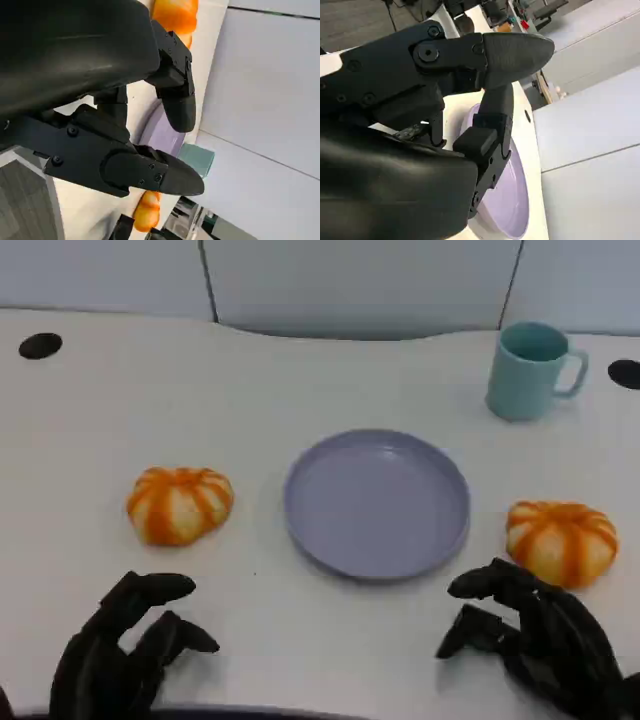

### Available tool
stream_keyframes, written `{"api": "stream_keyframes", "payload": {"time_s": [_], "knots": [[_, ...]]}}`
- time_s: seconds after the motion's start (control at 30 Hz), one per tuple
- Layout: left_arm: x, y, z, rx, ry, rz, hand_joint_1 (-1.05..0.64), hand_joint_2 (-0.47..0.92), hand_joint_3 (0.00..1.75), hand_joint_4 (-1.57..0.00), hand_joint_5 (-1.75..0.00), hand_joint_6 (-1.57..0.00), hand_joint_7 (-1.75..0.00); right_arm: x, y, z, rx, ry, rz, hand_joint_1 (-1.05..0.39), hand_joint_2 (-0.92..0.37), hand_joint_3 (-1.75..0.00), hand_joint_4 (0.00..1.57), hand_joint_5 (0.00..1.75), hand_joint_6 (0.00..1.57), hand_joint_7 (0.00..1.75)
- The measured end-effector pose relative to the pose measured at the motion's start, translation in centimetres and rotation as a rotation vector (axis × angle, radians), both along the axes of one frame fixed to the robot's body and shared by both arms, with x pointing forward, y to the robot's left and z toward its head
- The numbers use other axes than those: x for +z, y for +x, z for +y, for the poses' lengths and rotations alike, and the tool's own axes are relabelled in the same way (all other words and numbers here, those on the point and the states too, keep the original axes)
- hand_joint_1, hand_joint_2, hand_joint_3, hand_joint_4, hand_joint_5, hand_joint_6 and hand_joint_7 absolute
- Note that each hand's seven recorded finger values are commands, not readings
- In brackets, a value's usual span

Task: Grasp the bread from the table and place it into the plate.

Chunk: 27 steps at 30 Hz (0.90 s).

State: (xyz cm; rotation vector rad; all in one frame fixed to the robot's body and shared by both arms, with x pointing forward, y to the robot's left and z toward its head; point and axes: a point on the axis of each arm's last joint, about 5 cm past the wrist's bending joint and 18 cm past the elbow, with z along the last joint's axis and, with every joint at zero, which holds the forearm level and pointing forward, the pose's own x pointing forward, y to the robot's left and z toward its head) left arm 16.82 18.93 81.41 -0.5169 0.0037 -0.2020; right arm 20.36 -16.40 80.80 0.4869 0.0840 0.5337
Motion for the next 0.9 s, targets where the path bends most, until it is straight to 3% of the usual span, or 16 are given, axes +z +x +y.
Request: {"api": "stream_keyframes", "payload": {"time_s": [0.73,0.9], "knots": [[0.13,0.02,0.03,0.004,0.01,-0.015,-0.8,0.92,0.18,-0.39,-1.7,-0.36,-1.25,0.13,-0.25,-0.07,-0.005,-0.008,-0.007,-0.52,-0.92,-0.4,0.74,1.29,0.7,0.95],[0.72,0.19,0.04,0.005,0.073,-0.084,-0.79,0.92,0.25,-0.36,-1.68,-0.28,-1.34,0.47,-0.23,-0.01,-0.01,-0.005,-0.011,-0.5,-0.92,-0.41,0.74,1.29,0.71,0.95]]}}
